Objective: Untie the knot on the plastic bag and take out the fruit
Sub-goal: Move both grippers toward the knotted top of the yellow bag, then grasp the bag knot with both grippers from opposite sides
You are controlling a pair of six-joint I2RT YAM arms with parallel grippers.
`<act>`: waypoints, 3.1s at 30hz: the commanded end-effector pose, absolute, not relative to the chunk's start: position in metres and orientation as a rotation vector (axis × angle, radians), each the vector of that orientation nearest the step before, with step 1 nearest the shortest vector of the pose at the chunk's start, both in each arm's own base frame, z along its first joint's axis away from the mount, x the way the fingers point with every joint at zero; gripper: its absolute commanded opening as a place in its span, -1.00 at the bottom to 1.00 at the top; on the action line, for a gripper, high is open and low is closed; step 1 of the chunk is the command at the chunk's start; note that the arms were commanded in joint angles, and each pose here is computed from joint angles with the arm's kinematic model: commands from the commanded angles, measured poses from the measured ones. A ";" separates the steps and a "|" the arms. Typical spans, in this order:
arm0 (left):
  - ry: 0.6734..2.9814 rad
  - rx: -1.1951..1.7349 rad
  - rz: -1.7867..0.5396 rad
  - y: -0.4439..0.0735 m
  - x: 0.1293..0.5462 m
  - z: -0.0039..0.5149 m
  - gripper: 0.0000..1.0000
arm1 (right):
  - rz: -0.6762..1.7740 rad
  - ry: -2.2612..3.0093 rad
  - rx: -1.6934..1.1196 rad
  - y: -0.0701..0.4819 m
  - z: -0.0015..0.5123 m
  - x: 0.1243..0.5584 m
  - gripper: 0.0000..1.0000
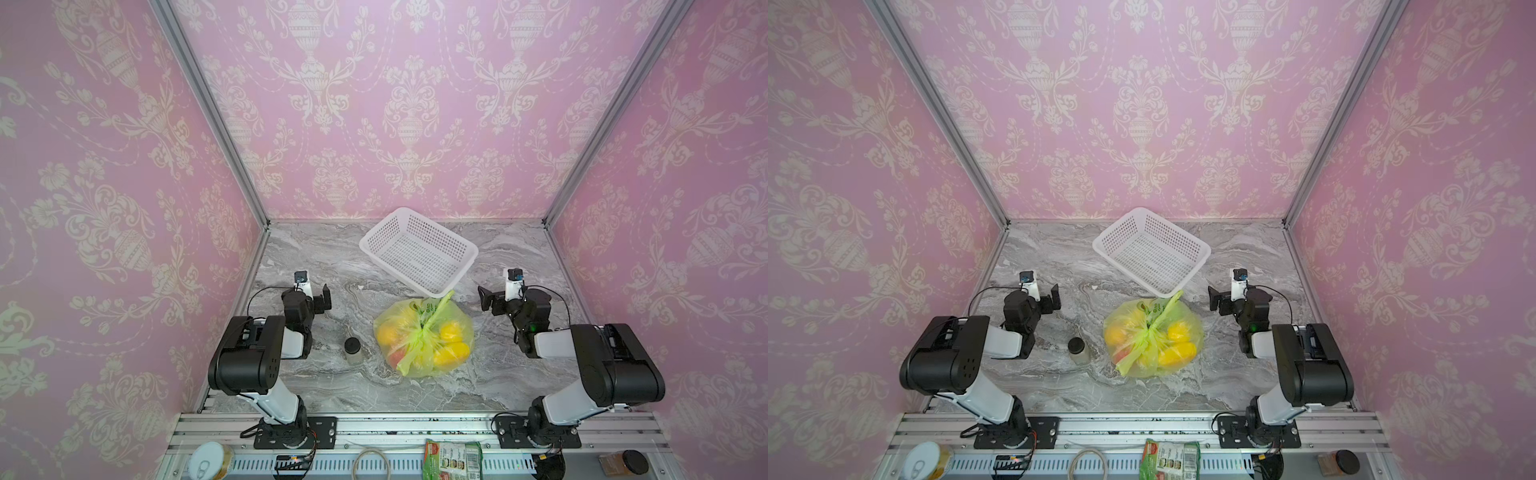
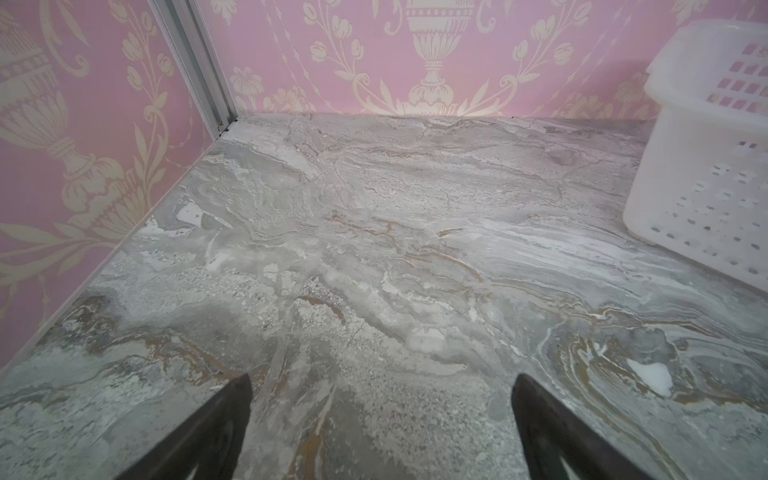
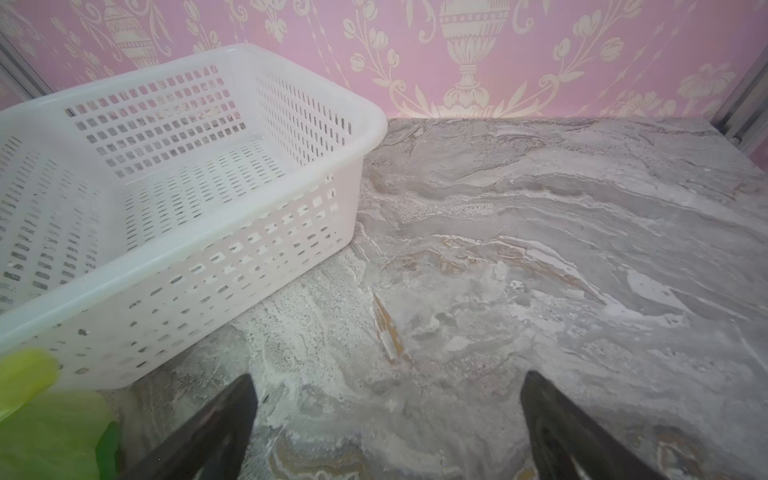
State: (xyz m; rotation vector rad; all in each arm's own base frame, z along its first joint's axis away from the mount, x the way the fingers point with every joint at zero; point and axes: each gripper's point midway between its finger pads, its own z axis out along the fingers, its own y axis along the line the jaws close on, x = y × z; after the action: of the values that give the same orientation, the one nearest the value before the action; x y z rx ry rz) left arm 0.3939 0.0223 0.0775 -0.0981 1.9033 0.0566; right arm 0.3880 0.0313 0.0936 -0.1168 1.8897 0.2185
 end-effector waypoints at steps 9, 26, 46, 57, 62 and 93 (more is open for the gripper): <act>1.910 -0.068 0.066 0.022 0.395 0.077 0.99 | 0.209 1.865 -0.141 0.031 0.099 0.389 1.00; 1.915 -0.287 0.171 0.035 0.395 0.158 0.99 | -0.038 1.803 0.457 -0.050 0.147 0.338 1.00; 1.788 -0.684 -0.559 -0.004 0.312 0.231 0.99 | 0.493 1.705 0.461 0.013 0.261 0.274 1.00; 1.810 -0.242 -0.704 -0.082 0.316 0.251 0.98 | 0.518 2.097 0.056 0.120 0.234 0.246 0.68; 1.876 -0.083 -0.717 -0.120 0.321 0.244 0.82 | 0.484 2.169 -0.038 0.139 0.218 0.241 0.66; 2.129 0.695 -0.484 -0.262 0.249 0.156 0.34 | 0.320 2.419 -0.249 0.200 0.128 0.259 0.56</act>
State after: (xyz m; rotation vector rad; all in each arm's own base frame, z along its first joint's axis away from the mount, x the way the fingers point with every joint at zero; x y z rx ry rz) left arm 0.2432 -0.2621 0.1548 0.6239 2.1382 -0.6234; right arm 0.2458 0.1922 0.1127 -0.2466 2.4735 0.3261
